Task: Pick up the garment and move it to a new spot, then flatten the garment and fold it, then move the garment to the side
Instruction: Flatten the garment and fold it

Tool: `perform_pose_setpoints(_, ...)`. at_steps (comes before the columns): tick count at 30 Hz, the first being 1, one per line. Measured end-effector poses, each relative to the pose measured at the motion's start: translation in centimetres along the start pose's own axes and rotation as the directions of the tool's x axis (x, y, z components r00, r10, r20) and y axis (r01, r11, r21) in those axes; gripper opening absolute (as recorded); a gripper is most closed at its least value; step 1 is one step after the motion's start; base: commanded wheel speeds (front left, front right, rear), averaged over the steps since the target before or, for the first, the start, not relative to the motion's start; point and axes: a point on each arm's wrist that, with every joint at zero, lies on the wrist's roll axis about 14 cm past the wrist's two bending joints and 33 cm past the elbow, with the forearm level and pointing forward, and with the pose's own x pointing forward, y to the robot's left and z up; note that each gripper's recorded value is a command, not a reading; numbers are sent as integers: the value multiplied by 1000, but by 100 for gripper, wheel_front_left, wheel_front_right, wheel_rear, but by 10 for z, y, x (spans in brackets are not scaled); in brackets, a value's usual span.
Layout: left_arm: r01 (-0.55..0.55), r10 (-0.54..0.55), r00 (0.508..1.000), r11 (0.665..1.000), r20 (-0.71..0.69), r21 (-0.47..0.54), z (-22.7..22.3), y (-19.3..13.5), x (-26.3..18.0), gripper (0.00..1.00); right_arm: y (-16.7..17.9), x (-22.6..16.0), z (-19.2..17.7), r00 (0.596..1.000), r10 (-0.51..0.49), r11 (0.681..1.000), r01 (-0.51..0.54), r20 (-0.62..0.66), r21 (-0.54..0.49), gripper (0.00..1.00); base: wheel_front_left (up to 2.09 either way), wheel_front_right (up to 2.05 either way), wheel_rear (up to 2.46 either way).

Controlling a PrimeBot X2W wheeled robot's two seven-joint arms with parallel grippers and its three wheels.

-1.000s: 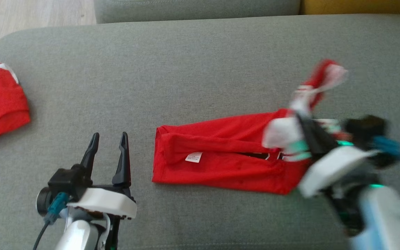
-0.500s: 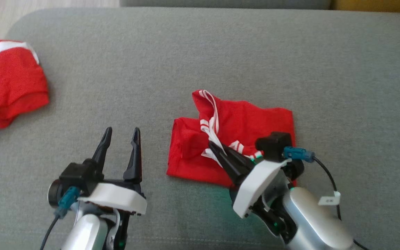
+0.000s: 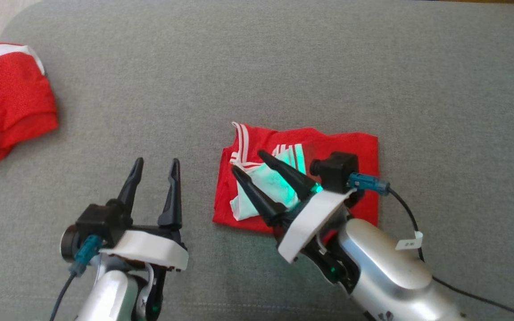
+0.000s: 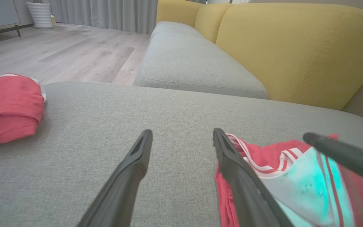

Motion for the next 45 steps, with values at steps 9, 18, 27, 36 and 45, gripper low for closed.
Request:
perform_pose_setpoints(9,20,-20,1000,1000,17,6,5,-6,5,100,-14,-15,91,943,-37,996,62,330,-65,100,0,0,0)
perform_pose_setpoints(18,51,-52,997,998,51,25,16,-14,7,100,-114,-115,108,821,-391,862,485,416,-148,100,0,0,0)
perform_pose_setpoints(27,69,-73,995,996,64,58,21,-15,4,100,-136,-194,86,714,-590,727,673,378,-138,100,0,0,0)
perform_pose_setpoints(36,78,-82,995,995,55,62,19,-17,0,100,-128,-202,86,702,-602,719,684,380,-126,100,0,0,0)
perform_pose_setpoints(45,73,-76,996,995,43,62,15,-14,-2,100,-130,-200,82,705,-610,719,685,363,-121,100,0,0,0)
